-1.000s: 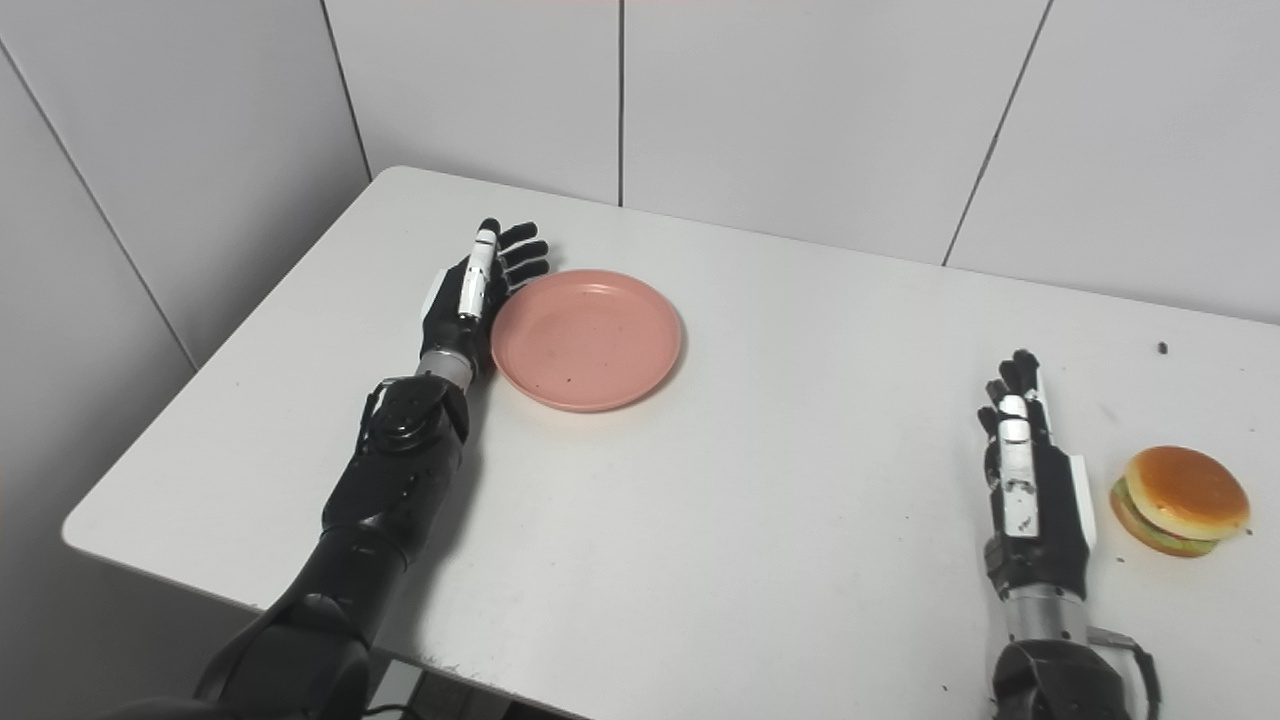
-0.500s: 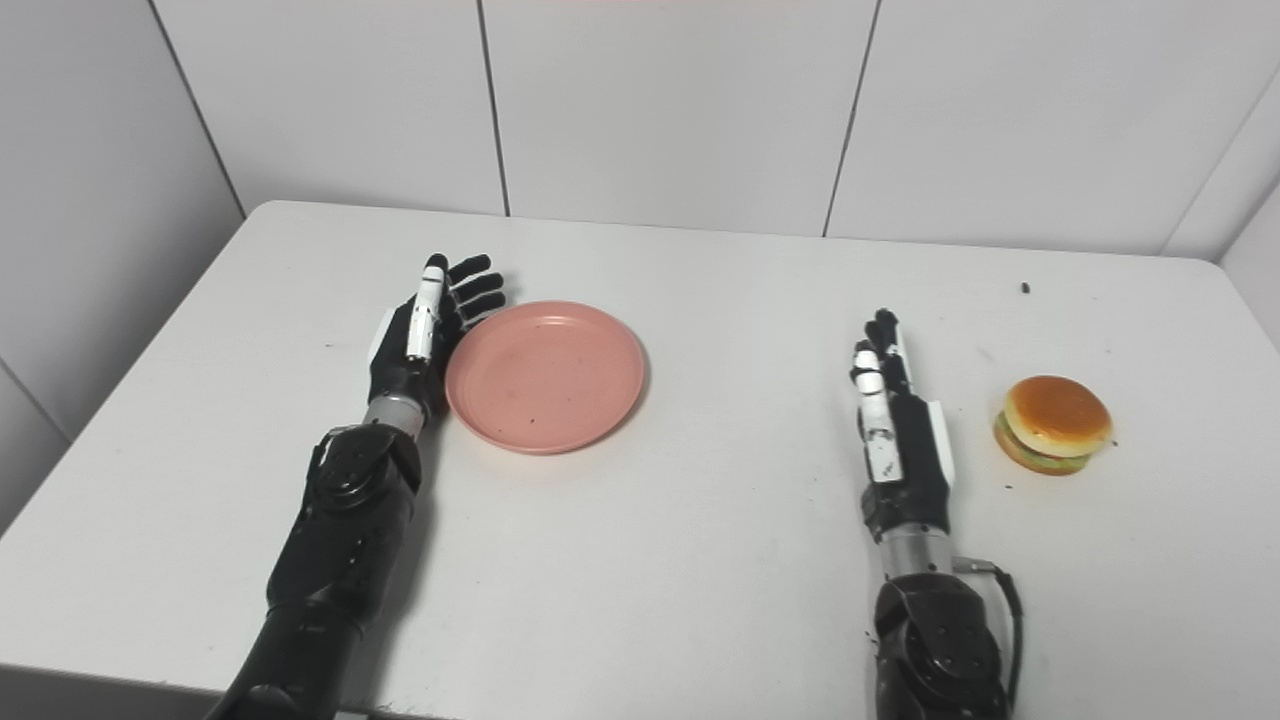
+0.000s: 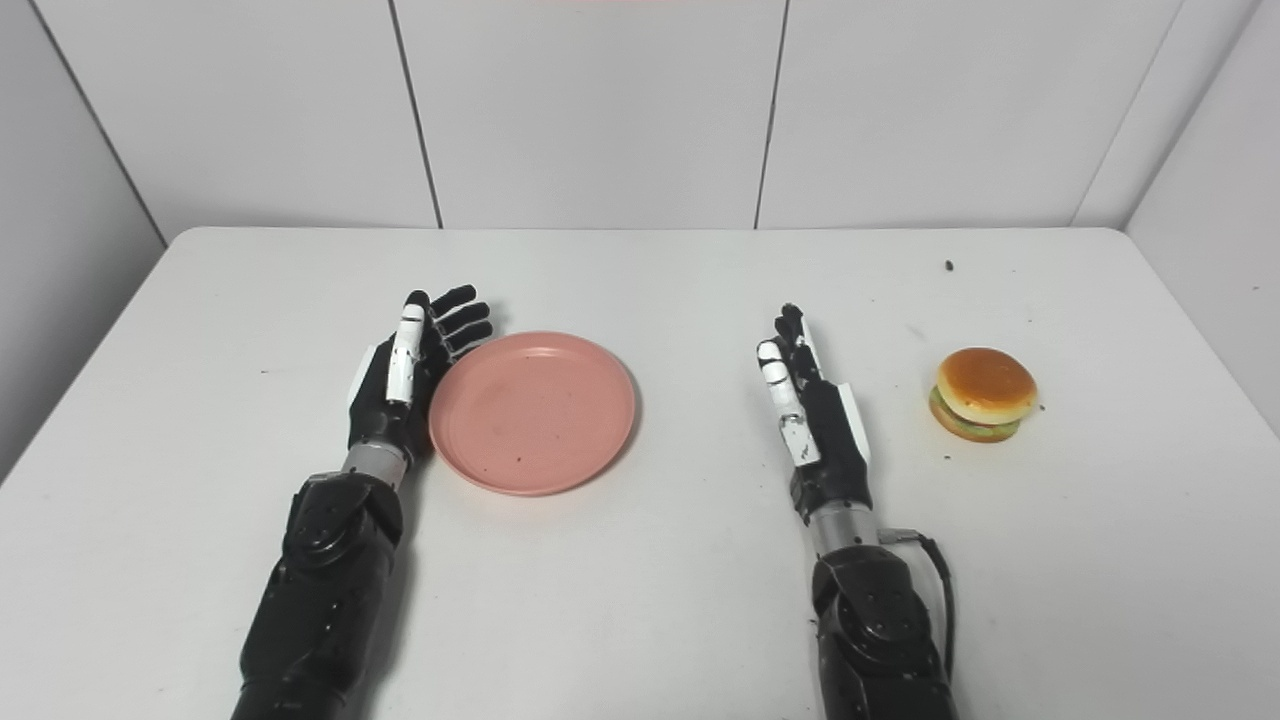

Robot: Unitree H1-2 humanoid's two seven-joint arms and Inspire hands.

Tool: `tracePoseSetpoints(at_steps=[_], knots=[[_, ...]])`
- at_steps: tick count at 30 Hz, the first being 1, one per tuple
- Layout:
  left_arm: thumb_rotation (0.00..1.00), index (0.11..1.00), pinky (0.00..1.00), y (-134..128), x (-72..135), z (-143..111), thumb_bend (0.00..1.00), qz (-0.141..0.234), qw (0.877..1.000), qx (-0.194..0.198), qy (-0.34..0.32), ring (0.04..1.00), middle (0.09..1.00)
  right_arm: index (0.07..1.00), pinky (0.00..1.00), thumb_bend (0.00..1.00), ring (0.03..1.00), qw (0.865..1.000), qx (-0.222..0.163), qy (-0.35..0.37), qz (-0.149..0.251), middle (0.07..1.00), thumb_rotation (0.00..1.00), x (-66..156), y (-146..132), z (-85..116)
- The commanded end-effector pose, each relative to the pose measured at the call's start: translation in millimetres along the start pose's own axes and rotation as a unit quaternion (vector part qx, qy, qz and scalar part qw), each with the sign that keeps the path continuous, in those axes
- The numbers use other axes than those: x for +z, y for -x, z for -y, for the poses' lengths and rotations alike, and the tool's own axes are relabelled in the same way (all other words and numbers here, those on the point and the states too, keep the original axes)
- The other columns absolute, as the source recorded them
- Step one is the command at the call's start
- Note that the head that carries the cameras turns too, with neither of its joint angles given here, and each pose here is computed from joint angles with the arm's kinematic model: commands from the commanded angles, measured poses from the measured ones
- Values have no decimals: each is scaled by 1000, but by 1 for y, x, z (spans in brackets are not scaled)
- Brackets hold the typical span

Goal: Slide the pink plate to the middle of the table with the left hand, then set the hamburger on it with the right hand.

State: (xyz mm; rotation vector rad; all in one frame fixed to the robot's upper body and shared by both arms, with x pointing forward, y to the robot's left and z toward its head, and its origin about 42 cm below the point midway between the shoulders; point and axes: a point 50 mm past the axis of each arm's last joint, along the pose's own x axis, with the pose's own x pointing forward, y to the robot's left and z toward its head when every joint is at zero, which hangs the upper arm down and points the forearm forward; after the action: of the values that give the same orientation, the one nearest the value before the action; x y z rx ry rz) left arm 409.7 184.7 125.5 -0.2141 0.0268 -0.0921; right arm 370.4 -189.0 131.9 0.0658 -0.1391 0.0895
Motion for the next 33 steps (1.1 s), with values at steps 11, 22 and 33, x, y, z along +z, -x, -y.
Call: tracePoseSetpoints(at_steps=[11, 22, 33], knots=[[1000, 729, 760, 12, -8, 32, 366, -19, 999, -41, 1, 780, 764, 1000, 1000, 632, 998, 1000, 12, 7, 21, 1000, 839, 5, -8, -6], [1000, 745, 777, 20, -23, 44, 409, -26, 996, -88, -7, 793, 772, 1000, 992, 542, 981, 998, -6, -36, 48, 993, 868, 26, -5, 1], [1000, 739, 770, 24, -26, 46, 428, -30, 996, -85, 4, 795, 775, 947, 946, 683, 944, 990, -26, 50, 132, 945, 781, 86, -13, 32]])
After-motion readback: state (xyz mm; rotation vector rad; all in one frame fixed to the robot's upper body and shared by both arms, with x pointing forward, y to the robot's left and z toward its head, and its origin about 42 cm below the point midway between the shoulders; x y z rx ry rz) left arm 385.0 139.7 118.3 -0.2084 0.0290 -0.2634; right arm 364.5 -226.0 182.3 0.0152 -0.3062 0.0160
